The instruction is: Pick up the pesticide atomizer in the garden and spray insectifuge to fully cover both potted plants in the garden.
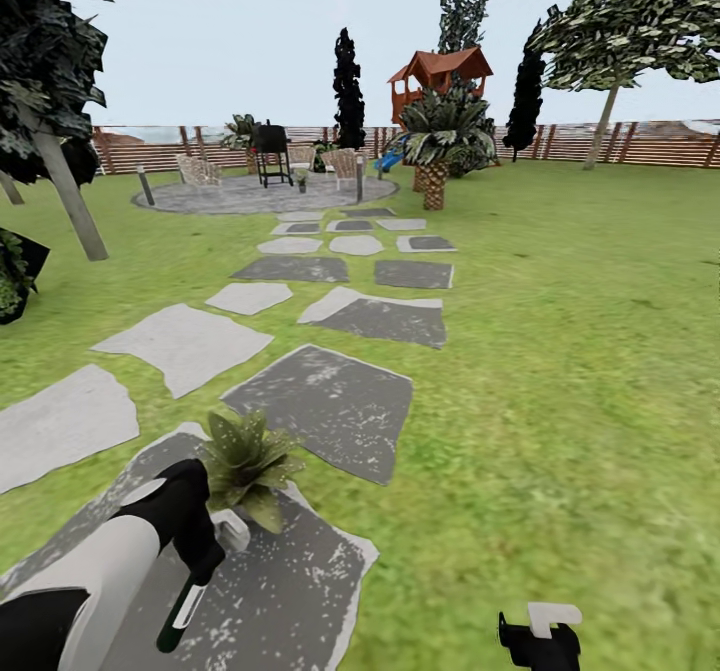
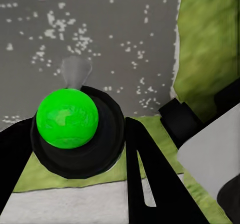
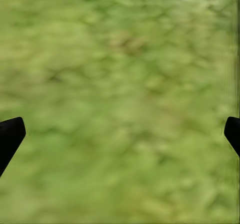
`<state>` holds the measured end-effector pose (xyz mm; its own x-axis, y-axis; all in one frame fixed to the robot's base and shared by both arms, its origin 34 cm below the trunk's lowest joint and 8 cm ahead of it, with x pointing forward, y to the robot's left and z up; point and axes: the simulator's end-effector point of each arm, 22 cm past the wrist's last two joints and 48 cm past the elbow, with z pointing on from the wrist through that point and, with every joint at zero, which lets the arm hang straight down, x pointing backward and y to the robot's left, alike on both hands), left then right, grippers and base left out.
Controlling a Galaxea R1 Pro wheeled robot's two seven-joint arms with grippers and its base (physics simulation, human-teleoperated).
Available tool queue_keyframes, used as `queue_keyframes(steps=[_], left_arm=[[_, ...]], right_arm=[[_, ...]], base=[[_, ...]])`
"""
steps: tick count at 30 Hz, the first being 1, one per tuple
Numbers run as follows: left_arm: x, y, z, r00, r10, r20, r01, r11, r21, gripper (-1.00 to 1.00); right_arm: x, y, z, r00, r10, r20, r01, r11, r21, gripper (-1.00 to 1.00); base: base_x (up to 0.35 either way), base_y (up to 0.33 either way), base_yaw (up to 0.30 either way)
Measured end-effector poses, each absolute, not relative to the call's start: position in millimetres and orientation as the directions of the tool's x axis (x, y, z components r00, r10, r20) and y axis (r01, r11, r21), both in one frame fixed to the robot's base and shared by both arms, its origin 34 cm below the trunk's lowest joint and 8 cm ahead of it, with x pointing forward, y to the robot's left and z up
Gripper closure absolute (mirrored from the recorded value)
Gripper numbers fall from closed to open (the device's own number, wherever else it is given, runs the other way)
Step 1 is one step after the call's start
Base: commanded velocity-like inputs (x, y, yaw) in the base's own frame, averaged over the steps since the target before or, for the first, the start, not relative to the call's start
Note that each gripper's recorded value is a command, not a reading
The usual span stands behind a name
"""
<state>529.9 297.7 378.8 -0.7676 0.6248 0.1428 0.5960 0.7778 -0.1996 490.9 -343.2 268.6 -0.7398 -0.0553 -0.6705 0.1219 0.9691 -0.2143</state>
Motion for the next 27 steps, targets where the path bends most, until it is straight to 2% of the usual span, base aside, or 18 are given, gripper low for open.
queue_keyframes(steps=[8, 13, 22, 27], left_arm=[[532.2, 309.2, 380.9, -0.778, 0.612, 0.143, 0.586, 0.789, -0.186, 1.00], [536.5, 341.1, 379.0, -0.794, 0.587, 0.158, 0.576, 0.810, -0.112, 1.00], [560.2, 325.9, 389.3, -0.834, 0.550, 0.056, 0.540, 0.832, -0.126, 1.00], [544.8, 350.7, 381.6, -0.853, 0.517, 0.072, 0.507, 0.853, -0.124, 1.00]], right_arm=[[491.0, -343.1, 268.6, -0.740, -0.055, -0.671, 0.122, 0.969, -0.214, -1.00], [491.1, -343.1, 268.6, -0.740, -0.055, -0.671, 0.122, 0.969, -0.214, -1.00], [490.9, -343.1, 268.6, -0.740, -0.055, -0.671, 0.122, 0.969, -0.214, -1.00], [491.2, -343.4, 268.7, -0.739, -0.055, -0.671, 0.122, 0.969, -0.214, -1.00]], base=[[0.000, -0.025, 0.000], [0.000, 0.000, 0.000], [0.000, 0.000, 0.000], [0.000, 0.000, 0.000]])
